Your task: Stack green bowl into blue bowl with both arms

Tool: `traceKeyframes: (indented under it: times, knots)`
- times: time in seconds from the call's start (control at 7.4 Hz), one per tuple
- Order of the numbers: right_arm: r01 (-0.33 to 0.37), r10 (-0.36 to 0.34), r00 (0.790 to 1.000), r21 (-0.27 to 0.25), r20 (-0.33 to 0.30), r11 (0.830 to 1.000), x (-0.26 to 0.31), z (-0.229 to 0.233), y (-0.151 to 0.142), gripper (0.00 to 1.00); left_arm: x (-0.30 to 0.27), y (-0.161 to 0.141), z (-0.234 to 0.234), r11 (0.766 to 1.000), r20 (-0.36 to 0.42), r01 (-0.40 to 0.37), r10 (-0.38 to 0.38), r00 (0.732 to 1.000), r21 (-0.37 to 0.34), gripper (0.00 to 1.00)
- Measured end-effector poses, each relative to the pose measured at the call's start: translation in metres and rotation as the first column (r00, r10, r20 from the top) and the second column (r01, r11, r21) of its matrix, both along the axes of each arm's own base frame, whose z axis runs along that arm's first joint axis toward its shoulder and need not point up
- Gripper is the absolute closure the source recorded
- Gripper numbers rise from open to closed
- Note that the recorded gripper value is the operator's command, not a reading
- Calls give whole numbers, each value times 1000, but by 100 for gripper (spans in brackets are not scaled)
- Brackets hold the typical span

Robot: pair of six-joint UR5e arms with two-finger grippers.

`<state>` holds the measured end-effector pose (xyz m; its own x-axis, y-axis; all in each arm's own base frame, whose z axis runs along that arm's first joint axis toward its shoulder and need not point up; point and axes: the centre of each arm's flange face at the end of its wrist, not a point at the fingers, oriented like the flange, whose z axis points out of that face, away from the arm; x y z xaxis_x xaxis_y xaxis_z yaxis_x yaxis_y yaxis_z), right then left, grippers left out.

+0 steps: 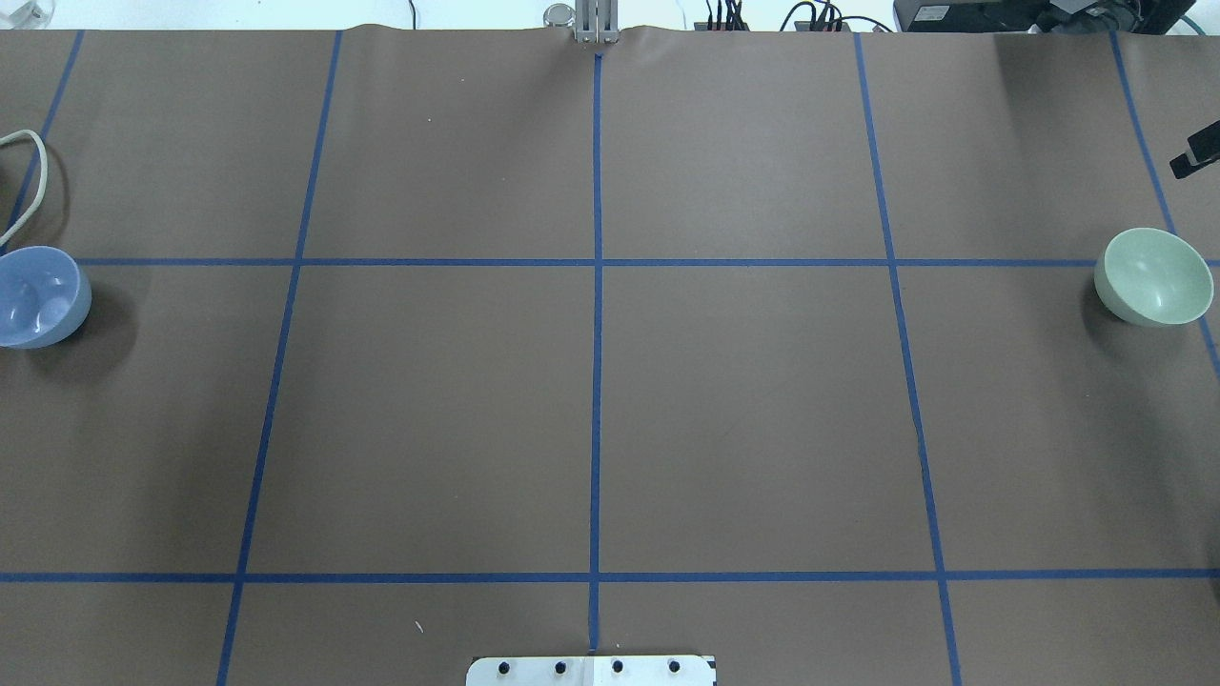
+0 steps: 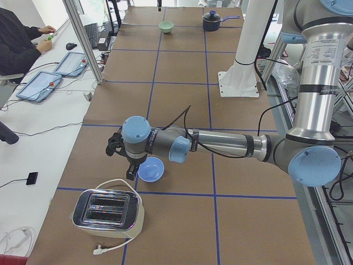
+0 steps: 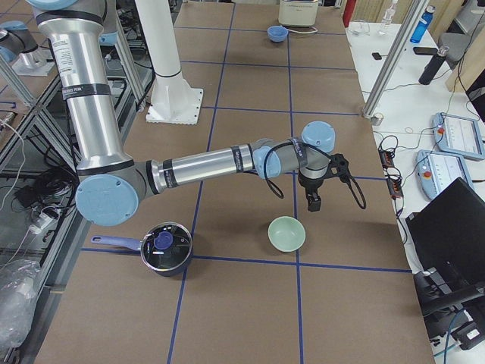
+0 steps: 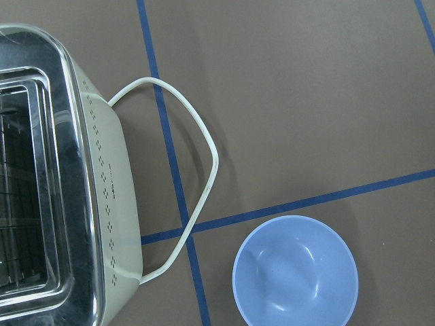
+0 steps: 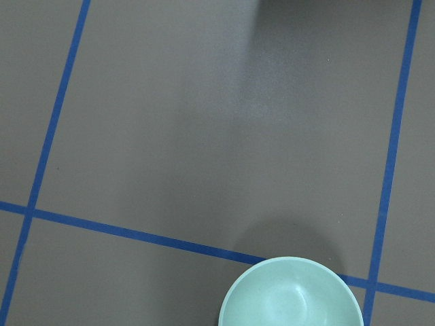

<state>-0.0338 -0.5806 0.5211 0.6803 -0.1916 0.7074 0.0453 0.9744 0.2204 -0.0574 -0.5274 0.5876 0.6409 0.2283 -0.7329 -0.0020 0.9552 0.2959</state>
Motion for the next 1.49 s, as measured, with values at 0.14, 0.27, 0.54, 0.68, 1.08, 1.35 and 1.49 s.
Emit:
traceKeyframes:
  times: [0.14, 0.27, 0.54, 0.68, 1.08, 1.35, 1.49]
  knots:
    - [0, 0, 1000, 1, -1, 1000, 0, 0, 0, 0, 0, 0, 0, 1000, 0, 0, 0, 1000, 1, 3]
    - [0, 0, 1000, 3, -1, 1000, 0, -1, 0, 0, 0, 0, 0, 1000, 0, 0, 0, 1000, 1, 3]
    - [-1, 1, 1000, 0, -4, 1000, 0, 1, 1, 0, 1, 0, -1, 1000, 0, -2, 2, 1000, 2, 2]
    - [-3, 3, 1000, -10, -13, 1000, 1, 8, 2, 0, 7, -1, 0, 1000, 0, -10, 10, 1000, -1, 2]
    - [-2, 1, 999, -40, -44, 999, 4, 37, 9, 0, 46, -16, 10, 1000, 22, -21, 22, 1000, -19, 2]
    - [-7, 5, 999, -42, -42, 999, 4, 44, 9, 0, 68, -24, 35, 1000, 16, -8, 9, 1000, -14, 2]
    - [-9, 7, 999, -42, -41, 999, 4, 43, 8, 0, 79, -27, 41, 1000, 18, 0, 1, 1000, -17, 2]
